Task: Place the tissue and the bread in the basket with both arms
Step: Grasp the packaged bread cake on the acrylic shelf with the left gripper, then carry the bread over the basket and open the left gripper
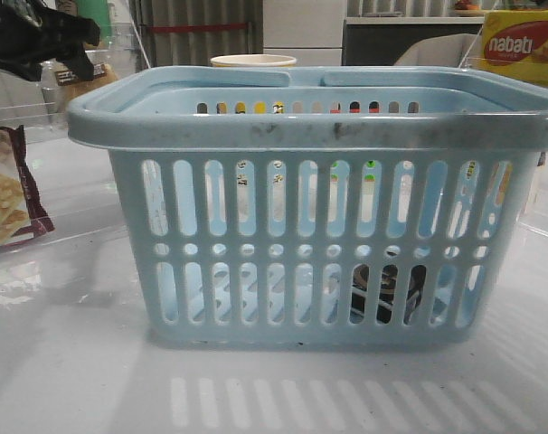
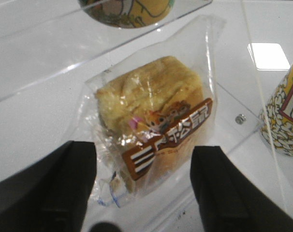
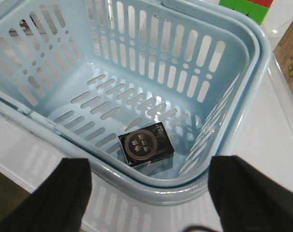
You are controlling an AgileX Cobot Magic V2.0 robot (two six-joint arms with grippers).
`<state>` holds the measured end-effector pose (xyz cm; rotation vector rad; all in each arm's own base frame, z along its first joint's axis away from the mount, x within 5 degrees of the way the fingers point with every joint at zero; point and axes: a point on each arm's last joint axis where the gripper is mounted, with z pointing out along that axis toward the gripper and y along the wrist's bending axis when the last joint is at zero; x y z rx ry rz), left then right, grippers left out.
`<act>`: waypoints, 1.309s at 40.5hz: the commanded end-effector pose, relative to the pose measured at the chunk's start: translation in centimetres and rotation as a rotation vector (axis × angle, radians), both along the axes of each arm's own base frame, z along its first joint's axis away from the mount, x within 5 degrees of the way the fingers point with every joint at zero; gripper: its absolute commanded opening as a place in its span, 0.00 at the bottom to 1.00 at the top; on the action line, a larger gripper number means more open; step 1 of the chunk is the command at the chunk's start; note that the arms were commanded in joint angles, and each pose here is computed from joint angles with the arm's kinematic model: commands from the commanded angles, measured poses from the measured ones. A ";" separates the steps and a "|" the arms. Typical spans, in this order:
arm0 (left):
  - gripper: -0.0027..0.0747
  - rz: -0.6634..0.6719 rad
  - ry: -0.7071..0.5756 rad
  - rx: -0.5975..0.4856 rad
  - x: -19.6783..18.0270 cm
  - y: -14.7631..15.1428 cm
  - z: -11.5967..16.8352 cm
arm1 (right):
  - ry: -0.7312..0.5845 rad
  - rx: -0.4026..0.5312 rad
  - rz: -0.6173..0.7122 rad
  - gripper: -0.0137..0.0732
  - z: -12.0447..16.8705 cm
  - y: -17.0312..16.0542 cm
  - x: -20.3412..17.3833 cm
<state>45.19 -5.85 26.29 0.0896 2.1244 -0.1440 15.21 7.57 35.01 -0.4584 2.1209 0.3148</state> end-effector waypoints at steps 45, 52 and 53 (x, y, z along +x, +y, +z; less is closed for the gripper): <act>0.15 -0.538 -0.116 0.014 -18.8 -11.2 18.2 | -0.096 0.035 0.002 0.85 1.5 0.1 0.2; 0.15 -0.641 -0.060 0.054 -18.6 -15.3 15.6 | -0.096 0.035 0.002 0.85 1.5 0.1 0.2; 0.16 -0.645 -0.050 0.058 -18.5 -15.6 15.2 | -0.096 0.035 0.002 0.85 1.5 0.1 0.2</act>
